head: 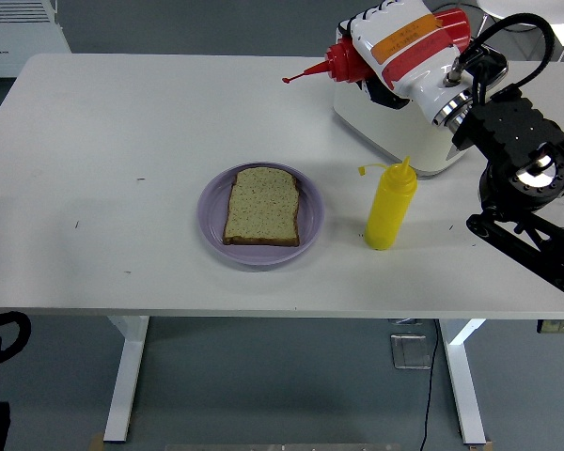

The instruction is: Pick up the cup,pour liquid into bread,place the cup on the desk

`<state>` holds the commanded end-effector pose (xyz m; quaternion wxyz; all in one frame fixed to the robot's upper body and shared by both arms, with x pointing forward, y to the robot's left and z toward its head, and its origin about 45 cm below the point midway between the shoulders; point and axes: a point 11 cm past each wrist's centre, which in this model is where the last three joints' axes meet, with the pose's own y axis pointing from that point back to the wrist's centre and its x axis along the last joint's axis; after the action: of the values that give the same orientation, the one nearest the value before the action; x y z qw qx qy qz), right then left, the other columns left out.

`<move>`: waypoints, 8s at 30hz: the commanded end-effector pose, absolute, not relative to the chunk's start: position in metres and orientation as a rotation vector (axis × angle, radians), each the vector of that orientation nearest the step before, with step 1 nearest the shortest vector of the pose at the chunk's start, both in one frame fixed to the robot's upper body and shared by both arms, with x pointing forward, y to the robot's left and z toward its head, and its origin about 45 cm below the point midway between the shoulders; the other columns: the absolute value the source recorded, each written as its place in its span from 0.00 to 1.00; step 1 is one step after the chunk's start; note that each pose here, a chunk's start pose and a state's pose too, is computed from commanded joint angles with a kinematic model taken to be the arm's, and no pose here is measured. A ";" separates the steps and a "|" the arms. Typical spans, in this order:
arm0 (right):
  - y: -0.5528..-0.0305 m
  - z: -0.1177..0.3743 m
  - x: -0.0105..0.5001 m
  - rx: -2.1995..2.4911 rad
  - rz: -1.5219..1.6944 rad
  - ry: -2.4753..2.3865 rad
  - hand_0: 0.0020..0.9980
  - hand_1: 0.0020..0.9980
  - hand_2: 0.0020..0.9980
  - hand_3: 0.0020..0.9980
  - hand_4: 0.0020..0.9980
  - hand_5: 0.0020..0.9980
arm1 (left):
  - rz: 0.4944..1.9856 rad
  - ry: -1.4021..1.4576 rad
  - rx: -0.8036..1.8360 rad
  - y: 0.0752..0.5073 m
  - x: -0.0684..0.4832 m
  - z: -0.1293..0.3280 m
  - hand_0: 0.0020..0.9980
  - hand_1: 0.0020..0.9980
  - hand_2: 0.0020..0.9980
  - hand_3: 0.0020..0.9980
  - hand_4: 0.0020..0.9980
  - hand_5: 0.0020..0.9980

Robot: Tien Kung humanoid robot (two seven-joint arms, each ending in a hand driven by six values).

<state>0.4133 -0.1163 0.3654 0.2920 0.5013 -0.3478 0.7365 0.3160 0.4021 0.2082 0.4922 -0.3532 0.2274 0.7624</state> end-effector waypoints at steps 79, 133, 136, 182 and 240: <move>-0.312 0.251 0.358 2.021 0.466 -2.695 0.41 0.37 0.41 0.49 0.30 0.08 | 1.842 0.565 -0.847 0.397 0.318 0.206 0.81 0.74 0.73 0.72 0.49 1.00; -0.276 0.163 0.358 1.991 0.175 -2.518 0.40 0.38 0.41 0.49 0.32 0.14 | 1.843 0.564 -0.853 0.397 0.319 0.207 0.81 0.74 0.73 0.72 0.49 1.00; -0.276 0.161 0.358 1.984 0.172 -2.515 0.39 0.38 0.41 0.49 0.32 0.14 | 1.843 0.563 -0.854 0.398 0.319 0.207 0.81 0.74 0.73 0.72 0.49 1.00; -0.277 0.152 0.354 1.965 0.269 -2.458 0.50 0.49 0.53 0.67 0.68 0.07 | 1.843 0.565 -0.850 0.397 0.318 0.206 0.81 0.74 0.73 0.72 0.49 1.00; -0.304 0.168 0.313 1.904 0.572 -2.369 0.97 0.87 0.96 0.99 0.84 0.18 | 1.841 0.553 -0.858 0.399 0.320 0.210 0.81 0.74 0.73 0.72 0.49 1.00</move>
<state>0.3132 -0.3039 0.1681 0.0246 0.6155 -0.7657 0.1850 0.3198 0.3990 0.2100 0.4953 -0.3539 0.2280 0.7599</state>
